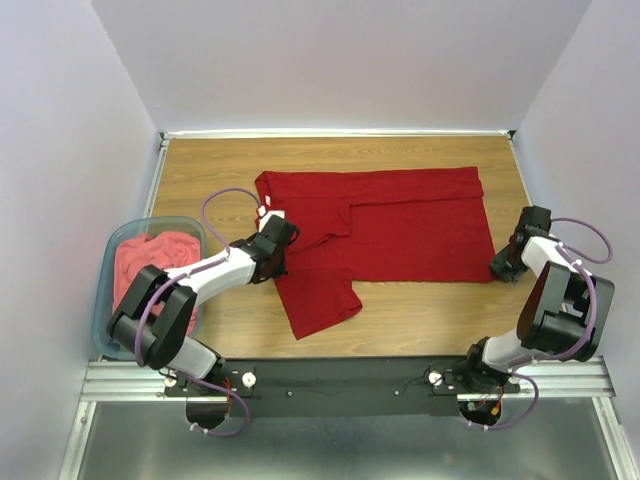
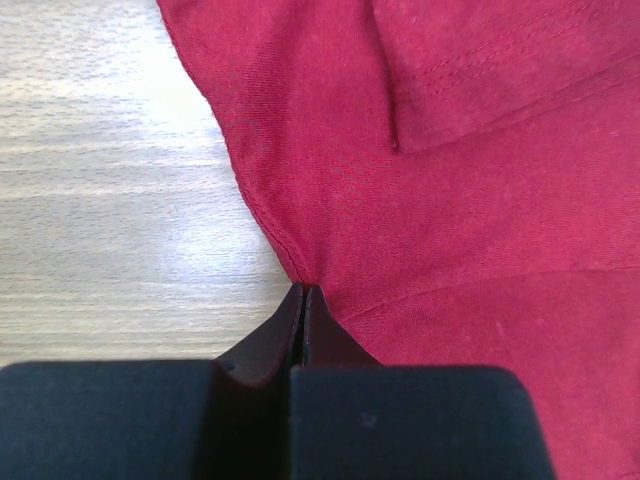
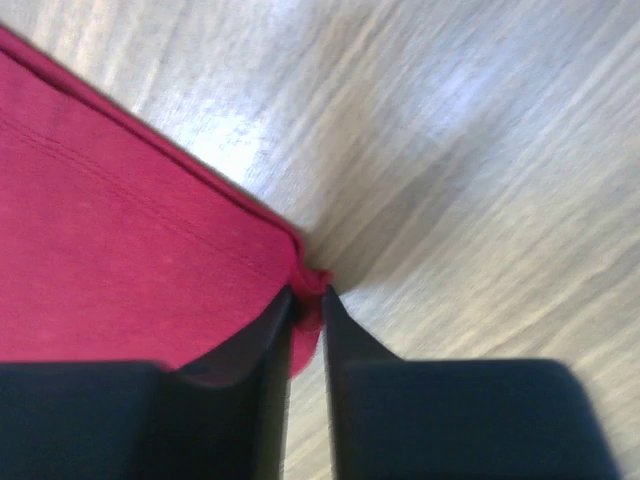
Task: Fold and stack the t-shirts
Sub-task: Fold the tshirt
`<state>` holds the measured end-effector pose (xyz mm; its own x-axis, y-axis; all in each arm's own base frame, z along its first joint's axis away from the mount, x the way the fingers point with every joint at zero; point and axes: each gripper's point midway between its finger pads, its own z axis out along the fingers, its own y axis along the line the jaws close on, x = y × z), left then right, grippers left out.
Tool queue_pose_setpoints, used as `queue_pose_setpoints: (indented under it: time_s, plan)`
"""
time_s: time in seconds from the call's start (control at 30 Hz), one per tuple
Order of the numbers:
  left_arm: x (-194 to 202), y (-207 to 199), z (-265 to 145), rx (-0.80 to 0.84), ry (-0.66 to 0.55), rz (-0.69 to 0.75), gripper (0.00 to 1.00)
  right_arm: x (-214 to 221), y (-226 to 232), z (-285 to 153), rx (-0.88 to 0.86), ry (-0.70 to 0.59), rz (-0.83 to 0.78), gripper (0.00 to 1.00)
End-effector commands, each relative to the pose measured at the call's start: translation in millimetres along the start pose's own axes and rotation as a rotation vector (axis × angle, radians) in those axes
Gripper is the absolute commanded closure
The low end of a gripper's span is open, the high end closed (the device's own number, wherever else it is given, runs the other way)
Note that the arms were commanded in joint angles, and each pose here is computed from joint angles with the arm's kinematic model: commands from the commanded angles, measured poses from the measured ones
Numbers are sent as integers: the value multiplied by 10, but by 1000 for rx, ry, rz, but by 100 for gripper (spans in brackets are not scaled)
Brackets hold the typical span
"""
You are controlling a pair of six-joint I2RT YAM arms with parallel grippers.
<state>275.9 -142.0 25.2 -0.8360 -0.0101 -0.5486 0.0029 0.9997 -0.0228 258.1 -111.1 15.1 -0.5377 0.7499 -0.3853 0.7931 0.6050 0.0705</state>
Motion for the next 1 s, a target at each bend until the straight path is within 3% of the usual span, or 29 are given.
queue_pose_setpoints:
  time_s: [0.0, 0.13, 0.6, 0.97]
  plan:
    - [-55, 18, -107, 5, -35, 5, 100, 150, -55, 30, -4, 40, 3, 84]
    - [-105, 4, -168, 23, -64, -12, 100, 128, -23, -35, -25, 35, 3, 99]
    - [-291, -68, -481, 126, -153, -83, 100, -120, 181, -463, -134, -20, 1, 100]
    - [-522, -108, -380, 186, -143, -118, 100, -463, 490, -483, -213, -36, -26, 100]
